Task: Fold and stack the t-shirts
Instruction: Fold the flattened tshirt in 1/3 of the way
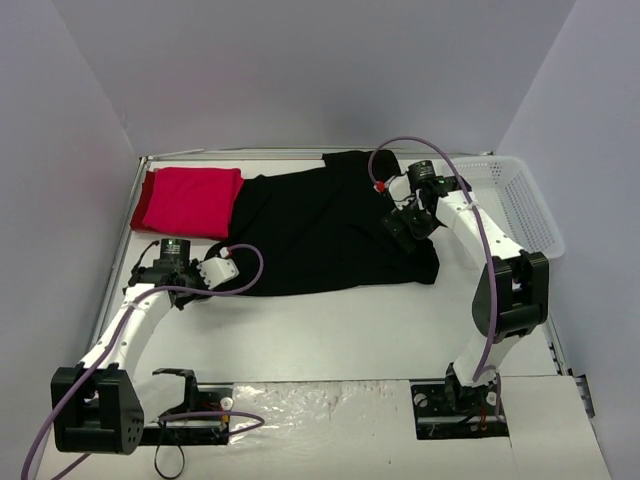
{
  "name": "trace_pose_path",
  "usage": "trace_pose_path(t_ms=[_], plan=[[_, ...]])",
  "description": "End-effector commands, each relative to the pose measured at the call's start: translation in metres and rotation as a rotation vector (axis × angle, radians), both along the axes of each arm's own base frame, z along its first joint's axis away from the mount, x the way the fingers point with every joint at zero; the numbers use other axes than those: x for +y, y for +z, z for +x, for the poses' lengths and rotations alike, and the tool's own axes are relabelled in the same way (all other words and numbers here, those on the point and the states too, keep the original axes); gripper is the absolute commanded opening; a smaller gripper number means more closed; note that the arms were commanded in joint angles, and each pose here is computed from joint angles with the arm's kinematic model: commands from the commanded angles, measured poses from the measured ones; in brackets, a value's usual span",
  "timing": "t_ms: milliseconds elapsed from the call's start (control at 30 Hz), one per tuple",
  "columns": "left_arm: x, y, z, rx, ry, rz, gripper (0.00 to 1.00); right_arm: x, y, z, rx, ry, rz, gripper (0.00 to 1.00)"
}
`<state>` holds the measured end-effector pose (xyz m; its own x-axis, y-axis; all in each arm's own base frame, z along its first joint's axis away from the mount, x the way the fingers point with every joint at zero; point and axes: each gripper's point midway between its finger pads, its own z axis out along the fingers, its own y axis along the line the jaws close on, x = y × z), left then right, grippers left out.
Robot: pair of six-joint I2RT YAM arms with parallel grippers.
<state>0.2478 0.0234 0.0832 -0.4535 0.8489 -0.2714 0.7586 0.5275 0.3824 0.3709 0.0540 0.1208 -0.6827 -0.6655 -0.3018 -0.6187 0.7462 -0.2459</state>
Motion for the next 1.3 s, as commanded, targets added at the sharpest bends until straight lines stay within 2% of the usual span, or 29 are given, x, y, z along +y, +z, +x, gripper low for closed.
trace_pose_path(t_ms=[0, 367, 833, 900, 967, 1000, 1267], plan=[[-0.005, -0.001, 0.001, 0.005, -0.091, 0.010, 0.20, -0.002, 0.008, -0.002, -0.024, -0.032, 0.040, 1.00], [-0.014, -0.030, 0.006, 0.073, -0.115, -0.028, 0.31, -0.014, -0.003, -0.001, 0.009, -0.075, 0.046, 1.00], [-0.014, -0.053, 0.026, 0.123, -0.092, -0.019, 0.31, -0.016, -0.018, -0.002, 0.050, -0.075, 0.040, 1.00], [-0.012, -0.056, 0.029, 0.118, -0.087, -0.007, 0.17, -0.015, -0.018, -0.003, 0.052, -0.072, 0.043, 1.00], [-0.011, -0.059, 0.033, 0.120, -0.076, -0.001, 0.10, -0.014, -0.019, -0.004, 0.056, -0.067, 0.046, 1.00], [-0.010, -0.059, 0.034, 0.120, -0.074, 0.003, 0.04, -0.015, -0.020, -0.004, 0.059, -0.067, 0.045, 1.00], [-0.005, -0.060, 0.035, 0.108, -0.064, 0.034, 0.02, -0.016, -0.019, -0.013, 0.079, -0.059, 0.043, 1.00]])
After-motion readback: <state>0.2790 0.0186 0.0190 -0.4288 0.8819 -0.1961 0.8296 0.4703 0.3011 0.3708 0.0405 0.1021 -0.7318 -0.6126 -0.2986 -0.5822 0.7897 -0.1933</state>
